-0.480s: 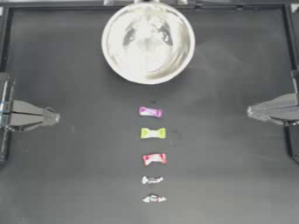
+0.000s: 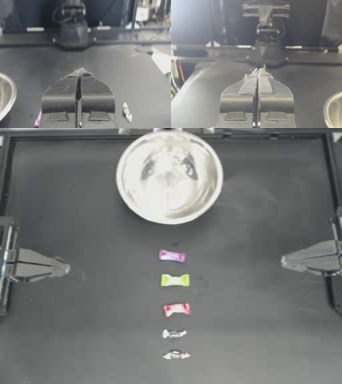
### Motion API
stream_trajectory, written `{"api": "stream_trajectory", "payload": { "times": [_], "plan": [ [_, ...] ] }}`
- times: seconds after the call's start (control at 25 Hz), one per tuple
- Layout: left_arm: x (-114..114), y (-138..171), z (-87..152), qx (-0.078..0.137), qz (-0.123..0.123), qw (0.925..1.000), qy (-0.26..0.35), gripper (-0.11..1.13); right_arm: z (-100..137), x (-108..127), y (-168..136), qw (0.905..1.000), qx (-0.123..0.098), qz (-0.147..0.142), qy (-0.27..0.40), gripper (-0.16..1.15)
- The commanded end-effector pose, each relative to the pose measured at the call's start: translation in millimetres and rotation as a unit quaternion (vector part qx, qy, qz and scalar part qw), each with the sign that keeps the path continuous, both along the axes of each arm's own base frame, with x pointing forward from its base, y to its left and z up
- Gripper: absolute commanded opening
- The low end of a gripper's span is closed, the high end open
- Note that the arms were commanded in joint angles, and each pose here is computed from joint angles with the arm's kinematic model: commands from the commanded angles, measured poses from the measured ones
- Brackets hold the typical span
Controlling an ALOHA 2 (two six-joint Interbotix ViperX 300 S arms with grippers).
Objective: Put candies in bowl
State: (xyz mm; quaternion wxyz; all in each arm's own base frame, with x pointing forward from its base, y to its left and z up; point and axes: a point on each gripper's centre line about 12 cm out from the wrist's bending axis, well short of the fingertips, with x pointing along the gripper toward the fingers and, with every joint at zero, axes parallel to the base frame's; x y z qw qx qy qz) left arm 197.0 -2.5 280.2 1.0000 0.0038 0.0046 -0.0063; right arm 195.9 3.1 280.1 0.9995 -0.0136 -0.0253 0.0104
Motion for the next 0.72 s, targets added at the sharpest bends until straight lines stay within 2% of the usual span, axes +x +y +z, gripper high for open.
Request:
{"api": "stream_trajectory", "payload": {
  "times": [0.04,0.16,0.2,0.24,0.32,0.4,0.48,0.56,0.64,0.72],
  "plan": [
    [3.5,0.3,12.4,-0.001,0.001,1.0000,0.005,0.48,10.9,1.7,2.3,0.9996,-0.020,0.007,-0.019,0.43],
    [5.5,2.8,16.5,-0.002,0.007,0.9998,0.021,0.96,11.7,1.6,2.8,0.9993,-0.026,0.009,-0.023,0.74],
    [6.6,4.7,17.4,-0.001,0.012,0.9996,0.027,1.05,11.8,1.6,2.7,0.9994,-0.025,0.008,-0.023,0.82],
    [7.3,6.5,17.6,-0.002,0.016,0.9993,0.035,1.10,11.9,1.6,2.3,0.9994,-0.023,0.008,-0.024,0.91],
    [9.0,11.6,16.8,-0.002,0.029,0.9978,0.060,1.03,12.0,1.6,2.2,0.9994,-0.022,0.007,-0.024,1.02],
    [10.8,17.8,16.6,-0.005,0.043,0.9949,0.091,0.98,12.0,1.6,2.2,0.9994,-0.022,0.007,-0.024,1.02],
    [15.1,25.9,15.7,-0.012,0.062,0.9894,0.131,1.00,12.0,1.6,1.6,0.9995,-0.021,0.006,-0.024,1.01],
    [22.8,36.0,14.1,-0.022,0.082,0.9802,0.179,1.02,12.2,1.7,0.8,0.9996,-0.018,0.003,-0.023,1.01],
    [36.9,47.4,11.7,-0.029,0.100,0.9679,0.229,1.02,12.1,1.8,0.3,0.9996,-0.016,0.002,-0.022,1.01],
    [52.1,54.5,8.9,-0.023,0.106,0.9588,0.263,1.02,12.1,1.8,0.0,0.9997,-0.013,0.001,-0.022,1.01]
  ]
}}
